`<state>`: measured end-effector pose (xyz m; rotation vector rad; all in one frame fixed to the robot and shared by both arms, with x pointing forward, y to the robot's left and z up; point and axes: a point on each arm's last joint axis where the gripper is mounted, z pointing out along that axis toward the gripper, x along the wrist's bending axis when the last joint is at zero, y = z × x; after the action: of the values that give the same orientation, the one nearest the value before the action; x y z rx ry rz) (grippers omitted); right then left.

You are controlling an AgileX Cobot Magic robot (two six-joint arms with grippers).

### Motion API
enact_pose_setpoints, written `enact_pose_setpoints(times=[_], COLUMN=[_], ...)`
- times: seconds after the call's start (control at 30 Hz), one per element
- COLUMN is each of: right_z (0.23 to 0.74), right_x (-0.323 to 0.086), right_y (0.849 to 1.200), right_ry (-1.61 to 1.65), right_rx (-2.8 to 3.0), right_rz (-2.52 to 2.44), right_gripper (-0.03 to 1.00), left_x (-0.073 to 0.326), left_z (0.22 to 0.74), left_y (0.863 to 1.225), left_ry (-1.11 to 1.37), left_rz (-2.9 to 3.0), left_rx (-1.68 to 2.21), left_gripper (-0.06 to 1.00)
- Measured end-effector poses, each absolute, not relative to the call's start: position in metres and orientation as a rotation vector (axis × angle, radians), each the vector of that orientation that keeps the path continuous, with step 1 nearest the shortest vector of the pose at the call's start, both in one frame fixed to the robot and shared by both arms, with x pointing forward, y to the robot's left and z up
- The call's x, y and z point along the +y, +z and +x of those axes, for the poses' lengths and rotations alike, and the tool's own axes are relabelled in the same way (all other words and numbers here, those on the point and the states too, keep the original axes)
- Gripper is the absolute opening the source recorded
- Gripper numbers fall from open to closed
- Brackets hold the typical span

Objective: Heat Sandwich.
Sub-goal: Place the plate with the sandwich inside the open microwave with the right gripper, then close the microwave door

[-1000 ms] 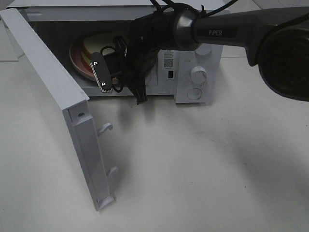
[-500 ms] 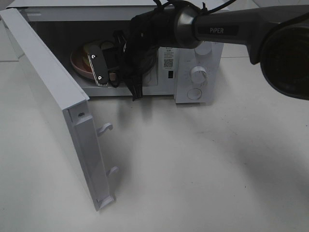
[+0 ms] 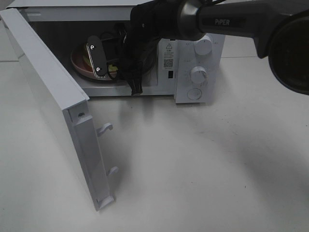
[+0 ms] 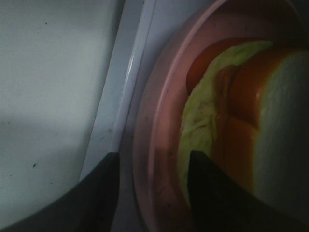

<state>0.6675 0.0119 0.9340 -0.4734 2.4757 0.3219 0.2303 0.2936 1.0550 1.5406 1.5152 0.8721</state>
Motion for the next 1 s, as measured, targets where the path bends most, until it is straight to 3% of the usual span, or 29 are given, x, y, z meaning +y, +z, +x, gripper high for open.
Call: enact_pose_setpoints(times=[0.37,0.67,1.0], right_z=[0.658,0.638,0.602], right_x=[0.011,0.010,-0.004], right_y=[0.936,0.969,0.971], right_ry=[0.282,0.271,0.227], right_rx=[2.560,2.593,2.647], right_rz=[-0.480,-0.508,-0.566], right_gripper=[0.47,0.47,0.47], left_x=[0.294,0.294,0.294], left_z=[0.230,0.230,0.230], left_y=[1.055,1.055,1.055], left_ry=[0.872,0.872,0.872], left_rz=[1.541,1.541,1.541], left_rx=[1.515,1.515,1.515], left_gripper=[0.72,0.72,0.72])
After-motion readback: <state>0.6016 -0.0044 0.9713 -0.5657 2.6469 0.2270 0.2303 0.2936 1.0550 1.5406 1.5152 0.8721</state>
